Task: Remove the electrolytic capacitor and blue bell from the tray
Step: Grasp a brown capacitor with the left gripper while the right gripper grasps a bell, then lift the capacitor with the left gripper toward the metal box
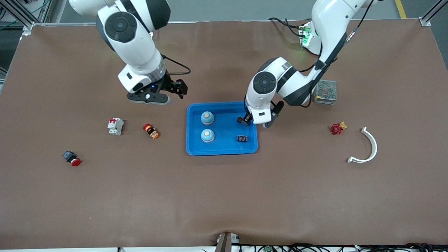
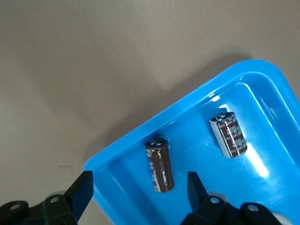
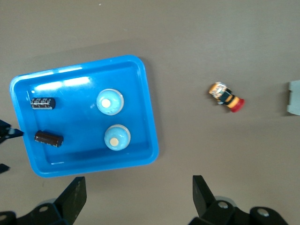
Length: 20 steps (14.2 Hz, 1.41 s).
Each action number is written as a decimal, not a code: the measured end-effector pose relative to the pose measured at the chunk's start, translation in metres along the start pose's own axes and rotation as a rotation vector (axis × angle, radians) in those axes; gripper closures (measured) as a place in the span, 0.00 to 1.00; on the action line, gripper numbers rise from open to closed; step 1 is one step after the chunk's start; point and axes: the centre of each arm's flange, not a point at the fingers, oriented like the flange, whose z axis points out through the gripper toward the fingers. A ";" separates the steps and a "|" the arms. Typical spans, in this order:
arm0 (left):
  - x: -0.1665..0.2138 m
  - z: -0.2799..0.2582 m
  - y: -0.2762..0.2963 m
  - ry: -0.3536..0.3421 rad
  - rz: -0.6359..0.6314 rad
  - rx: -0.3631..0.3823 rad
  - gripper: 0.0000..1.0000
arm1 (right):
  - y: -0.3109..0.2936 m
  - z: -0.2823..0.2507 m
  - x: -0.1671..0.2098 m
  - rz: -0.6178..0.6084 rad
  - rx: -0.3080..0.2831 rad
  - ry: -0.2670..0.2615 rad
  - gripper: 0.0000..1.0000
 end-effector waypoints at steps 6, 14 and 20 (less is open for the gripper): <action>-0.022 0.055 0.002 0.037 -0.091 -0.024 0.20 | -0.032 0.069 -0.009 0.027 0.005 0.010 0.00; -0.024 0.070 0.011 0.021 -0.115 -0.029 0.49 | -0.059 0.144 -0.008 0.011 0.015 0.028 0.00; -0.024 0.062 0.017 0.031 -0.102 -0.055 0.70 | -0.075 0.198 -0.015 0.011 0.022 0.039 0.00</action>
